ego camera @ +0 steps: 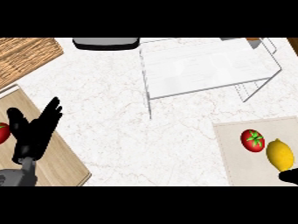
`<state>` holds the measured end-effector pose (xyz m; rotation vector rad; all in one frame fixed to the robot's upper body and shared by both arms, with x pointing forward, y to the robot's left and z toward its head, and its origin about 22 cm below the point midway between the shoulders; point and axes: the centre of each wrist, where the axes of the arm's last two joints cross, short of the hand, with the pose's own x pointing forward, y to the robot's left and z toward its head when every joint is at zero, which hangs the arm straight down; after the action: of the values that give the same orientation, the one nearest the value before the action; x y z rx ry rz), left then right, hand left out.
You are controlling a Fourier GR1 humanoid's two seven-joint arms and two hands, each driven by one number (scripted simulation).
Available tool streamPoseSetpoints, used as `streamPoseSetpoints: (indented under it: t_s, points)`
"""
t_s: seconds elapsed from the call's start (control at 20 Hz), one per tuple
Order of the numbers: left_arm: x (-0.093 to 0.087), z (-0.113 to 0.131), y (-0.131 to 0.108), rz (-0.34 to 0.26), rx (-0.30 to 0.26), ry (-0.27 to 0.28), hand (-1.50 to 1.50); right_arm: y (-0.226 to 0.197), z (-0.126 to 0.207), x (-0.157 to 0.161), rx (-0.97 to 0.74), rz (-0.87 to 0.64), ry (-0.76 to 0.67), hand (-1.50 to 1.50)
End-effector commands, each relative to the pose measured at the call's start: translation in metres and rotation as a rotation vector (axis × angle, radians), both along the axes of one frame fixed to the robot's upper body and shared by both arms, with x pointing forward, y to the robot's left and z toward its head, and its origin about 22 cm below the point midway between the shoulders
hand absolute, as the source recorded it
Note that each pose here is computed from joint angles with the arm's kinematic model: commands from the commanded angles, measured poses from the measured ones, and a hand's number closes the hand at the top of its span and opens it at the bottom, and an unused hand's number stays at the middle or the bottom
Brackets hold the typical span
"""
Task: Pick the lemon from the placemat and place it in the tiered shelf
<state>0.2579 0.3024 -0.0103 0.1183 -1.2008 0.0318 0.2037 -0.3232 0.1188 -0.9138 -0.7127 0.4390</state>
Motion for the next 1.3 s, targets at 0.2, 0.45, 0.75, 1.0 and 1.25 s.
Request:
streamPoseSetpoints:
  t_s: [0.2,0.45,0.75,1.0,1.25]
  points:
    - [-0.003,-0.007,-0.015,-0.013,-0.044,0.091,0.0,0.014,-0.021,0.017,-0.02,-0.055,0.056,-1.5]
    - [-0.015,-0.012,-0.016,-0.01,-0.018,0.096,0.0,0.012,-0.058,0.018,-0.074,-0.082,0.068,-1.5]
    - [-0.01,-0.026,-0.011,0.004,-0.027,0.075,0.0,0.001,-0.071,0.023,-0.122,-0.093,0.054,-1.5]
    - [-0.017,-0.024,-0.008,0.017,-0.024,0.077,0.0,-0.003,-0.075,0.034,-0.089,-0.078,0.026,-1.5]
    - [-0.011,-0.017,0.006,0.002,-0.035,0.071,0.0,0.003,-0.102,0.036,-0.086,-0.066,0.004,-1.5]
